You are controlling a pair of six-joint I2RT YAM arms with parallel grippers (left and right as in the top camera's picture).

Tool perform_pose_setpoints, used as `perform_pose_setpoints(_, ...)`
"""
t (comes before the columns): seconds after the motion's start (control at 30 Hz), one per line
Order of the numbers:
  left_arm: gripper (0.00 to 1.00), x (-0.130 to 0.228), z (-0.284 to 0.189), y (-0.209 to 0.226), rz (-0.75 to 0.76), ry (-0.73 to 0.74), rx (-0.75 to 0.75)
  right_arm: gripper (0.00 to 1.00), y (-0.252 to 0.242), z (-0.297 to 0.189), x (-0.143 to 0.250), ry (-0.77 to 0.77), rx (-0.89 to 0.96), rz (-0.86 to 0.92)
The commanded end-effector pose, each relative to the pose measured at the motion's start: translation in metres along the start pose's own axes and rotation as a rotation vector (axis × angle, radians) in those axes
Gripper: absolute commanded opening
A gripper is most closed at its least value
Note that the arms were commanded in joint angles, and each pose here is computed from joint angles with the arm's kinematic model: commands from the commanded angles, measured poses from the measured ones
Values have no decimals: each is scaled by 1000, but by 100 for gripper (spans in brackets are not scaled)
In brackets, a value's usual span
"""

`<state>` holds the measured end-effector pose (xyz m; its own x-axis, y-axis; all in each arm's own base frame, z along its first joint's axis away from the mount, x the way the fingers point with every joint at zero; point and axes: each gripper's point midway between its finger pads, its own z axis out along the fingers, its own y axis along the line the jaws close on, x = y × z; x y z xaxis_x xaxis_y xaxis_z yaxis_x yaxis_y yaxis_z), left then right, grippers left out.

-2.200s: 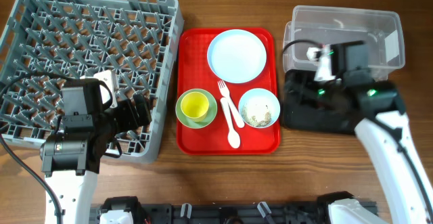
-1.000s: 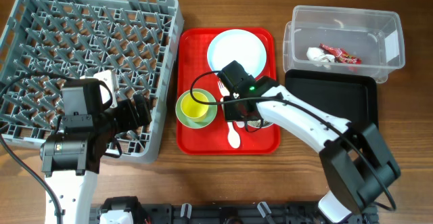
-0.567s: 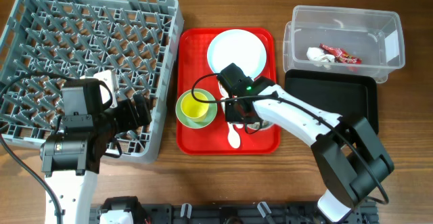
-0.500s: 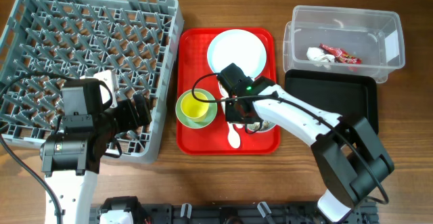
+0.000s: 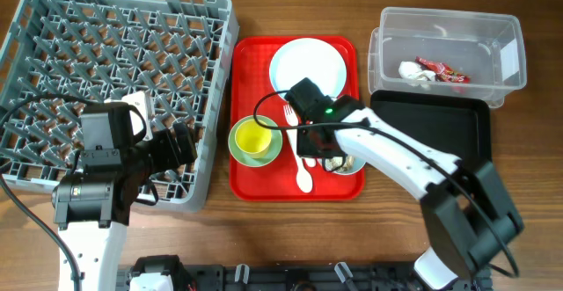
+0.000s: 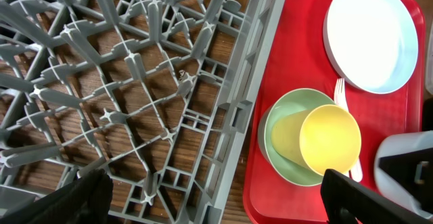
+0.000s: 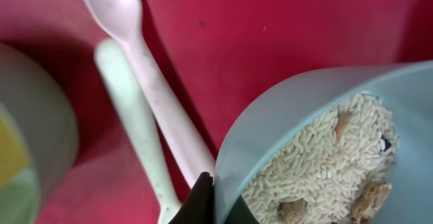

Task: Sort waste into correct bins and load items into the dishwasher rack
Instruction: 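Tip the bowl over the black tray to dump the rice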

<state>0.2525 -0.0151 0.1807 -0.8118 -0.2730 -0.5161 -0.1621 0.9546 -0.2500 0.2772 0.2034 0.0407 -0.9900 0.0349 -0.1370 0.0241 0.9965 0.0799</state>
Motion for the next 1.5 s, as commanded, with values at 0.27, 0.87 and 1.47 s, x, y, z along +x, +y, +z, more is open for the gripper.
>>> perform_pose_setpoints(0.27,100,-5,-4,-3,-3,-15,5,4,-16,-97,-51,-127,-378,92)
perform_pose_setpoints(0.87,100,-5,-4,-3,-3,-15,5,4,-99,-97,-84,-31,-915,320)
perform_pose_setpoints(1.47,100,-5,-4,-3,-3,-15,5,4,-163,-111,-92,-123,-1241,515)
